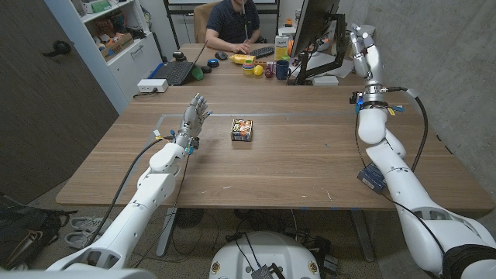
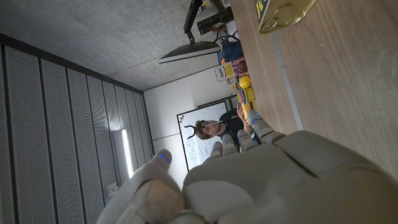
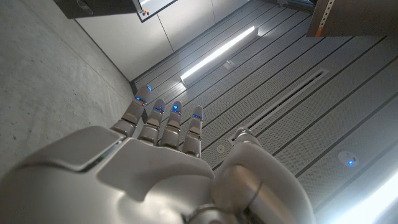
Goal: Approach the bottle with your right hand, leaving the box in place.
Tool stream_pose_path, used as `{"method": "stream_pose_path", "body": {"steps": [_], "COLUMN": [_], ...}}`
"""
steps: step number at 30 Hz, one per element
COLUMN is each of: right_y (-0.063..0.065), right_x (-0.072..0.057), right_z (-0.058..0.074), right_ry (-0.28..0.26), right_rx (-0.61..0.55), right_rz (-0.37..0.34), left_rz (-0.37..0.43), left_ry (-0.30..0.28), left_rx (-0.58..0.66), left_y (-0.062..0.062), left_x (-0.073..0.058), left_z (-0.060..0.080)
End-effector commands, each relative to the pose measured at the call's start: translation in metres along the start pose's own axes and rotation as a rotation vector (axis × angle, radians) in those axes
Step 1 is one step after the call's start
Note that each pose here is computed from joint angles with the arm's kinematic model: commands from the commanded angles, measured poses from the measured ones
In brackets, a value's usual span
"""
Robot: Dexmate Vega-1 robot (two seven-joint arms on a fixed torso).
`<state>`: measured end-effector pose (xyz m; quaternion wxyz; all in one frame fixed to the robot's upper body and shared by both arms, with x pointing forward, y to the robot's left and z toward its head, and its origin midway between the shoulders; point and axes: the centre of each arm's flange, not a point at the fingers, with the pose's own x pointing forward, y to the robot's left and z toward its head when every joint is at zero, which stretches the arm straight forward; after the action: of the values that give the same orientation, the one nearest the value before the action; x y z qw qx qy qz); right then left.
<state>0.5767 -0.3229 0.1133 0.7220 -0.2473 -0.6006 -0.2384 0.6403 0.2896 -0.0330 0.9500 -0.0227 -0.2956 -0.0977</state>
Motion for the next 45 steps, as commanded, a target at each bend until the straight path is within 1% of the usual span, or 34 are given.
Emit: {"method": "stream_pose_path", "body": {"steps": [1,2,3,5,7,10,13,19,24,25,29,31,36,39,43,45], "right_y": [-0.006,-0.004,-0.003,0.002,0.005,0.008,0.011,0.013,0.015,0.016,0.017,0.017,0.017,0.017,0.016,0.015], "right_x": [0.017,0.017,0.017,0.018,0.019,0.019,0.019,0.024,0.032,0.034,0.041,0.043,0.047,0.048,0.052,0.053], "right_z": [0.040,0.042,0.044,0.045,0.043,0.038,0.034,0.023,0.016,0.014,0.003,-0.003,-0.016,-0.023,-0.030,-0.034], "right_ry": [-0.220,-0.221,-0.239,-0.254,-0.276,-0.275,-0.258,-0.180,-0.084,-0.059,0.073,0.131,0.245,0.295,0.390,0.435], "right_rx": [-0.575,-0.648,-0.711,-0.805,-0.839,-0.882,-0.939,-1.005,-1.084,-1.102,-1.145,-1.145,-1.165,-1.174,-1.196,-1.204], "right_rz": [-0.189,-0.207,-0.213,-0.239,-0.243,-0.245,-0.256,-0.280,-0.314,-0.307,-0.234,-0.203,-0.148,-0.117,-0.051,-0.032], "left_rz": [0.004,0.002,0.000,0.000,0.001,0.002,0.003,0.005,0.007,0.007,0.007,0.009,0.011,0.013,0.013,0.014], "left_ry": [-0.001,-0.001,-0.001,-0.001,-0.003,-0.003,-0.003,-0.007,-0.007,-0.007,-0.009,-0.009,-0.008,-0.009,-0.009,-0.009], "left_rx": [0.001,0.001,0.001,0.002,0.003,0.005,0.007,0.012,0.012,0.013,0.013,0.014,0.015,0.017,0.018,0.017], "left_y": [0.000,0.000,0.000,0.000,0.000,0.000,0.000,0.001,0.001,0.001,0.001,0.001,0.002,0.002,0.002,0.002], "left_x": [-0.002,-0.002,-0.002,-0.002,-0.002,-0.002,-0.003,-0.003,-0.004,-0.004,-0.005,-0.005,-0.006,-0.007,-0.007,-0.008], "left_z": [0.000,0.000,0.001,0.001,0.001,0.002,0.003,0.005,0.006,0.006,0.007,0.007,0.007,0.007,0.008,0.008]}}
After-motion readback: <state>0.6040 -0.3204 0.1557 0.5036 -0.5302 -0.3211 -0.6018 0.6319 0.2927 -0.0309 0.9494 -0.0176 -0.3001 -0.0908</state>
